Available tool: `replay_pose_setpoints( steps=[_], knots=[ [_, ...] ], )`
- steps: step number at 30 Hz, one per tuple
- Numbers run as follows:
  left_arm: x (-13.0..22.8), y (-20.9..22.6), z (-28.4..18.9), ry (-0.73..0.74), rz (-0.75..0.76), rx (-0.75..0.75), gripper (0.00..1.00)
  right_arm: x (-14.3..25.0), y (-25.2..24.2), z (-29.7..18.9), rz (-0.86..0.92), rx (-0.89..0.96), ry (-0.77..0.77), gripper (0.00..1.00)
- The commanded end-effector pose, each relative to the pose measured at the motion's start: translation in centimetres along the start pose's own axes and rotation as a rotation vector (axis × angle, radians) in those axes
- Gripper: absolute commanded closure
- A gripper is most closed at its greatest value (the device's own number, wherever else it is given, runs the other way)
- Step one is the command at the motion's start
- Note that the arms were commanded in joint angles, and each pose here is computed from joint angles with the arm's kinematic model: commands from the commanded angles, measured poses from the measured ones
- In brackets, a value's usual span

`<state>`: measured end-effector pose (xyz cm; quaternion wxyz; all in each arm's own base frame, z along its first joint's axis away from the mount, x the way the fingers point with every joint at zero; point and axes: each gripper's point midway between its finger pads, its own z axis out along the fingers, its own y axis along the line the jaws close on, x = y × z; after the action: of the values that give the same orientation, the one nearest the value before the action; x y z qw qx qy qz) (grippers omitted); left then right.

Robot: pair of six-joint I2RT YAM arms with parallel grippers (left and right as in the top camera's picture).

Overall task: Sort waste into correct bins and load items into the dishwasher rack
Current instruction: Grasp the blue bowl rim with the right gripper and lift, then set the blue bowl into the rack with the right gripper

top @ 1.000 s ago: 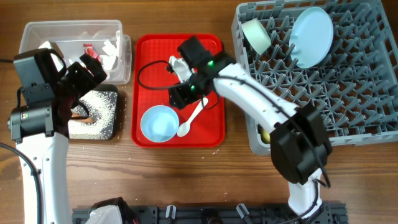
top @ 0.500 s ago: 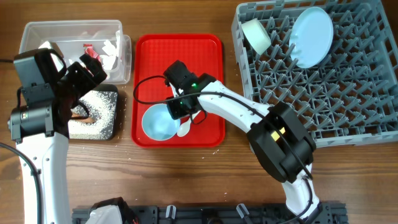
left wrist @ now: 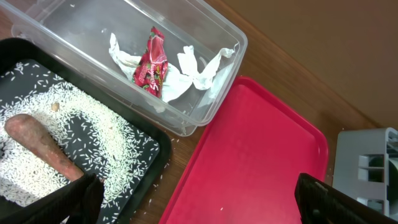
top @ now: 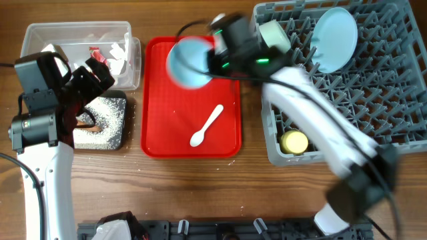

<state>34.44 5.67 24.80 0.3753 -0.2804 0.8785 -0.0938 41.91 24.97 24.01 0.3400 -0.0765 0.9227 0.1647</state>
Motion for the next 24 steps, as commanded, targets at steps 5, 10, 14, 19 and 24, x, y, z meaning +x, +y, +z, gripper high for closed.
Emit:
replay_pose_setpoints(
  steps=[5,10,14,19,24],
  knots=[
    [-0.5,0.1,-0.2,-0.015,0.007,-0.006,0.00,-2.0,-18.5,-10.2,0.047,0.839,-0.131,0.96],
    [-0.5,0.1,-0.2,-0.014,0.007,-0.007,0.00,2.4,-24.4,-9.6,-0.041,1.128,0.079,0.96],
    [-0.5,0.1,-0.2,-0.015,0.007,-0.007,0.00,4.5,-25.7,-8.0,-0.154,1.189,0.238,0.96],
    [-0.5,0.1,-0.2,-0.015,0.007,-0.007,0.00,4.4,-26.1,-7.8,-0.260,1.219,0.302,0.96],
    [-0.5,0.1,-0.2,-0.015,0.007,-0.006,0.00,2.5,-26.5,-9.2,-0.388,1.323,0.307,0.96]
  ],
)
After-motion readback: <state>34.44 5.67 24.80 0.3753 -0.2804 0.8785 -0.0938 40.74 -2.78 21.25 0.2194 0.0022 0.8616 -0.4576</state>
